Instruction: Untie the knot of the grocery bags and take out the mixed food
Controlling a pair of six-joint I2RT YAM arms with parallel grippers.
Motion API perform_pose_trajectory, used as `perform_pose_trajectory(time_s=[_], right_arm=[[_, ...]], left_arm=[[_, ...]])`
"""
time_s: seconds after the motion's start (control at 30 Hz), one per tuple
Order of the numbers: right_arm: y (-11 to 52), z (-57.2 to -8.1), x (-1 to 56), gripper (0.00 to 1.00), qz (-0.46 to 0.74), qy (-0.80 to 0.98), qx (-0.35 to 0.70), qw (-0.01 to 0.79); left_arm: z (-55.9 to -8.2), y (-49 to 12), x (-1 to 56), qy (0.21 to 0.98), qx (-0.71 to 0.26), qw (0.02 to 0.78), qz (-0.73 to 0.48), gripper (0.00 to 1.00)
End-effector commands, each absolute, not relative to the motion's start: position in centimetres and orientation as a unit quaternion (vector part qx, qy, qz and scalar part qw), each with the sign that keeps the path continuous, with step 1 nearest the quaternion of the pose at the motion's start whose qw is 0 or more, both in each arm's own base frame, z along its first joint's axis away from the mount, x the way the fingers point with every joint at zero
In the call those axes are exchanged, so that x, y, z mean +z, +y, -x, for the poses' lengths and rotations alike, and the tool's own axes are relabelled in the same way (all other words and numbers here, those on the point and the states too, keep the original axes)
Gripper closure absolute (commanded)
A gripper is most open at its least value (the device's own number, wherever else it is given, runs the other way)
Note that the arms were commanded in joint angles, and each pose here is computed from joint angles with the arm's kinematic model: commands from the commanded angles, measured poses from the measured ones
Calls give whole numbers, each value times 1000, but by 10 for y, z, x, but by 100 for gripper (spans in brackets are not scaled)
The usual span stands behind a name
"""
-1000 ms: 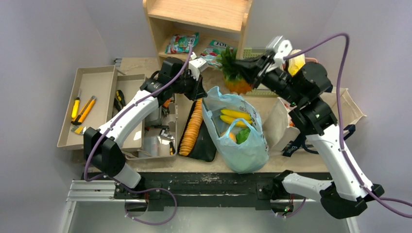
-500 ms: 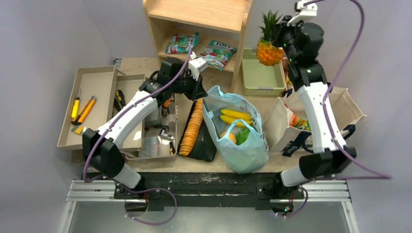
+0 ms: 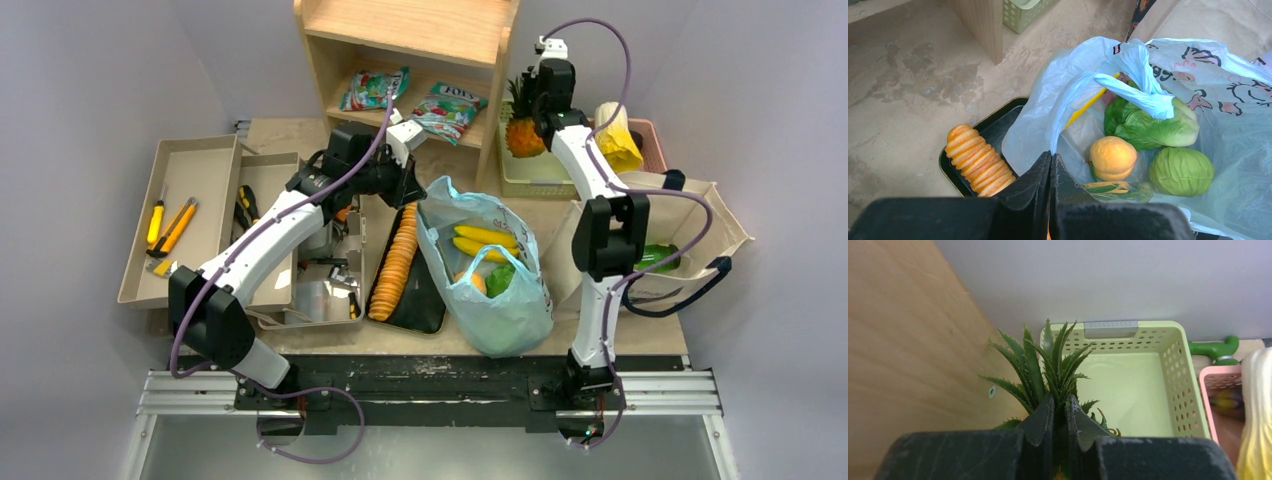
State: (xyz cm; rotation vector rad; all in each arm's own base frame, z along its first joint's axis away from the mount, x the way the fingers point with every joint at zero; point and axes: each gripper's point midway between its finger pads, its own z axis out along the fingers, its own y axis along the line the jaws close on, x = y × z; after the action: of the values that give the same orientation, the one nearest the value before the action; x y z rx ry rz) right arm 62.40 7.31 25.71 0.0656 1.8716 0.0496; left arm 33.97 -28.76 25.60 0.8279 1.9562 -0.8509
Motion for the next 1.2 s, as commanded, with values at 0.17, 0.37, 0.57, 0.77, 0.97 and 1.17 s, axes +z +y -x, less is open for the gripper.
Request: perform_pose_trajectory(time_s=[0.17,0.37,0.57,0.77,0.97,1.17], right_arm=[[64,-659,293,41,-32,766,-10,642],[85,-612,369,14,-7,737,72,672],[152,-457,450,30,197,682,244,660],[193,-288,391,58,402,670,327,532],[208,-241,297,71,468,688,298,468],[191,-270,234,71,496,707,193,465]], left_arm=[[-344,-289,291,739,-339,463,-353,100],[-350,-288,294,728,-324,476,-371,100],[-348,-288,298,720,-325,486,-374,100],[-343,-287,304,714,-334,493,-367,100],[-339,-294,314,700,-354,494,-375,100],[-334,-295,324,686,-362,502,-382,100]])
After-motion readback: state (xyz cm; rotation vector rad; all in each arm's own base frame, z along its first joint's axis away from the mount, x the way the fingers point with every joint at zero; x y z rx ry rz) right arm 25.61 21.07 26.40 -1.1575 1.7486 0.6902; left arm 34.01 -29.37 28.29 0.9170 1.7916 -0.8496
